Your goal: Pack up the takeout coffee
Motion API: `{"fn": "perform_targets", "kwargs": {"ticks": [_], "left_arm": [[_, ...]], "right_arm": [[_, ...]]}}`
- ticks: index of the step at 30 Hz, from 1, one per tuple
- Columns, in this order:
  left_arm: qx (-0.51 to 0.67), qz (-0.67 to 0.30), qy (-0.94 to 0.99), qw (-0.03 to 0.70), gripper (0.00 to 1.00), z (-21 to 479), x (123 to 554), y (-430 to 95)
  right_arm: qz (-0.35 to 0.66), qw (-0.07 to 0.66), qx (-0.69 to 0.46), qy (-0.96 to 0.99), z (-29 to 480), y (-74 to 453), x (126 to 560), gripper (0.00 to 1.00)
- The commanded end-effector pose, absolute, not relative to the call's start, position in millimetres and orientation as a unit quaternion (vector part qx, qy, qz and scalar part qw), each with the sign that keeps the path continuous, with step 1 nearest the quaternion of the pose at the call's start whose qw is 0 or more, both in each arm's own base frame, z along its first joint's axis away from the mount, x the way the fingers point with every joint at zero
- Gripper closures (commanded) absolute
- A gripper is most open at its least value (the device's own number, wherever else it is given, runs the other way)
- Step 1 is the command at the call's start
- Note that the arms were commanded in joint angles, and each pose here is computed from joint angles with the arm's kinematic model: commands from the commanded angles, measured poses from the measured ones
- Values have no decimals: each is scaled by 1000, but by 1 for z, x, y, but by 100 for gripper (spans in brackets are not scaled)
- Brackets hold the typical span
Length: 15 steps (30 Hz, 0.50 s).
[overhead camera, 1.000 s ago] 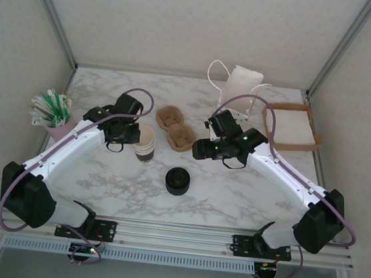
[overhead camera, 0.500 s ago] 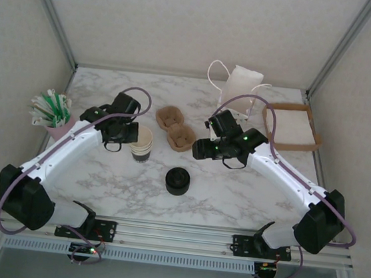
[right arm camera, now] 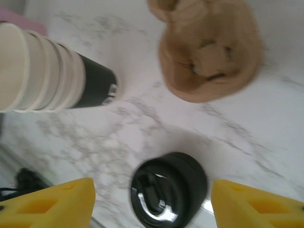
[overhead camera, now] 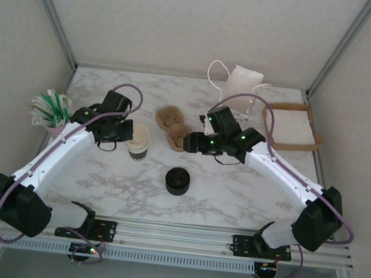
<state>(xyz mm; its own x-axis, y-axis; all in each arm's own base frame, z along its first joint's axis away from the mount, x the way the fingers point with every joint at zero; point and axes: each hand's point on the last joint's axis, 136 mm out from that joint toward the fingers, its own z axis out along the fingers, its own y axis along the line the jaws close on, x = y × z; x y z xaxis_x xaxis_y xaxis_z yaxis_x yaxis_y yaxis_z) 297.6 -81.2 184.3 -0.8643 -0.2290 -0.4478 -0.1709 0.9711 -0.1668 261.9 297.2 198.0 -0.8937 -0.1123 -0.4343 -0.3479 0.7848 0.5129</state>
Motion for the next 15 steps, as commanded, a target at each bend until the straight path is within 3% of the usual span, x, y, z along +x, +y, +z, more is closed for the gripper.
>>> {"fn": "perform_targets", "kwargs": {"ticks": [1, 9, 15], "left_arm": [[-113, -83, 960, 243, 100, 188, 293, -78], [-138, -101, 955, 242, 100, 184, 288, -65], [-145, -104, 953, 243, 100, 181, 287, -61]], "right_arm": [[395, 155, -114, 898, 196, 338, 261, 38], [485, 98, -114, 861, 186, 396, 259, 46], [517, 62, -109, 846, 175, 424, 260, 47]]}}
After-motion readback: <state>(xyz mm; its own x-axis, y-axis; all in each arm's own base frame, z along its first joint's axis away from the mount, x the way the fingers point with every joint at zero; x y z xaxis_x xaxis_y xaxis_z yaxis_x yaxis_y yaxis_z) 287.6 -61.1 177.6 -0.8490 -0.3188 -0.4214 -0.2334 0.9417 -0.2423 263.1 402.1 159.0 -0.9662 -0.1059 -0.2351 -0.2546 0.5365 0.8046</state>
